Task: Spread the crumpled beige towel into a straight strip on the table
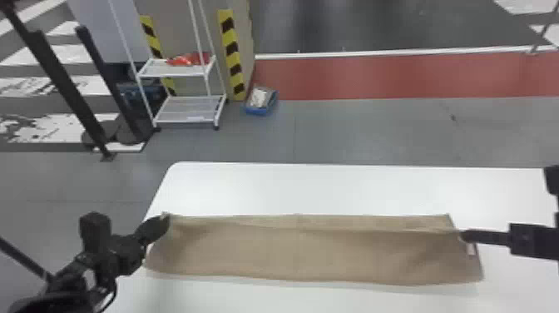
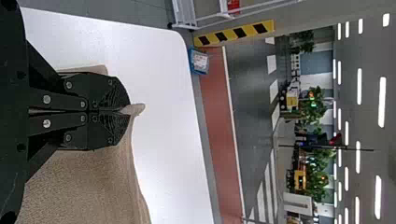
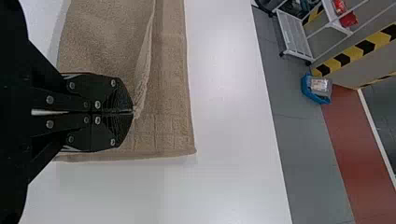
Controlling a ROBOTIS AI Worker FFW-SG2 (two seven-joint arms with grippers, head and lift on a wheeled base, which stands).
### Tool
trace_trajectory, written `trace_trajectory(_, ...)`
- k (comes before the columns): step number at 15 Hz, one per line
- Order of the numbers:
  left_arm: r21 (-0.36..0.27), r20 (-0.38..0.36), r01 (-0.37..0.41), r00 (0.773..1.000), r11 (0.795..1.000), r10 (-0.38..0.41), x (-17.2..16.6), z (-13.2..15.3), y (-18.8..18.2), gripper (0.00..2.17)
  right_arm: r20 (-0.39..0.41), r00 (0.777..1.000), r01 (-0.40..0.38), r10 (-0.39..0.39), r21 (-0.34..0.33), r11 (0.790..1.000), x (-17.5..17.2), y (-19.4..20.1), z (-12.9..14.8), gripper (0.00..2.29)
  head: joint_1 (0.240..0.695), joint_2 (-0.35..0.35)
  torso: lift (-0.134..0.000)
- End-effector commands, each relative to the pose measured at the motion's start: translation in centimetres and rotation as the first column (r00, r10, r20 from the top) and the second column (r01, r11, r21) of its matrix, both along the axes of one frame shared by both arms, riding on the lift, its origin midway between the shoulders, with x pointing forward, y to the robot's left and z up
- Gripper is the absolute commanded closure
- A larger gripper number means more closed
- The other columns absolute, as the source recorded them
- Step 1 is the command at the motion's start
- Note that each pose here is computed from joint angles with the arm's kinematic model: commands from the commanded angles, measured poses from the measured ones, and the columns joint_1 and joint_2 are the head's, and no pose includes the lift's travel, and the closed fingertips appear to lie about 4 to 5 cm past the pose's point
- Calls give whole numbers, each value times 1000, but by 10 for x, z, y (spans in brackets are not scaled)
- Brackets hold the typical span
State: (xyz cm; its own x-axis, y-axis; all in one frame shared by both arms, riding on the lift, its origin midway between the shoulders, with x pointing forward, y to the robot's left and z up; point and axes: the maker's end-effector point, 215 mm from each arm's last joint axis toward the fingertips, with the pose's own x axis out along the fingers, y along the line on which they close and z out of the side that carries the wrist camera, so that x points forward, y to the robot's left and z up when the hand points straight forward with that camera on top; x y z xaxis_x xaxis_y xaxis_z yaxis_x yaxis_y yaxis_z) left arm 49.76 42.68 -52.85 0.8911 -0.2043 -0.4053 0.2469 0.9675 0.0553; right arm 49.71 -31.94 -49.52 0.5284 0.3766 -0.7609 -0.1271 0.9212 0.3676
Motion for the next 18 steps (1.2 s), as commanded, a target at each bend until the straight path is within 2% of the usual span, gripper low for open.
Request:
trace_trajectory(1, 16, -22, 5, 1000, 1000, -4, 1, -6, 2, 1700, -8, 1000, 4, -3, 15, 1000, 6, 2, -1, 1474, 695, 119, 0)
trace_trajectory(9, 17, -24, 3, 1000, 1000, -3, 1, -5, 7, 1700, 13, 995, 99, -101, 78, 992, 29, -19, 16, 1474, 695, 107, 0)
trace_trajectory(13, 14, -21, -3, 1000, 1000, 3, -2, -5, 9, 1700, 42, 996, 77, -84, 147, 986, 33, -4, 18, 1474, 695, 108, 0)
trace_trajectory(15, 14, -20, -4, 1000, 1000, 4, -2, -5, 10, 1700, 57, 993, 92, -106, 210, 973, 35, -4, 27, 1474, 695, 118, 0)
trace_trajectory(17, 15, -23, -3, 1000, 1000, 3, -2, -6, 10, 1700, 46, 995, 78, -85, 143, 987, 39, -6, 25, 1474, 695, 121, 0)
trace_trajectory(18, 18, -25, 0, 1000, 1000, 1, -2, -6, 9, 1700, 26, 997, 68, -72, 130, 989, 37, -1, 18, 1474, 695, 120, 0)
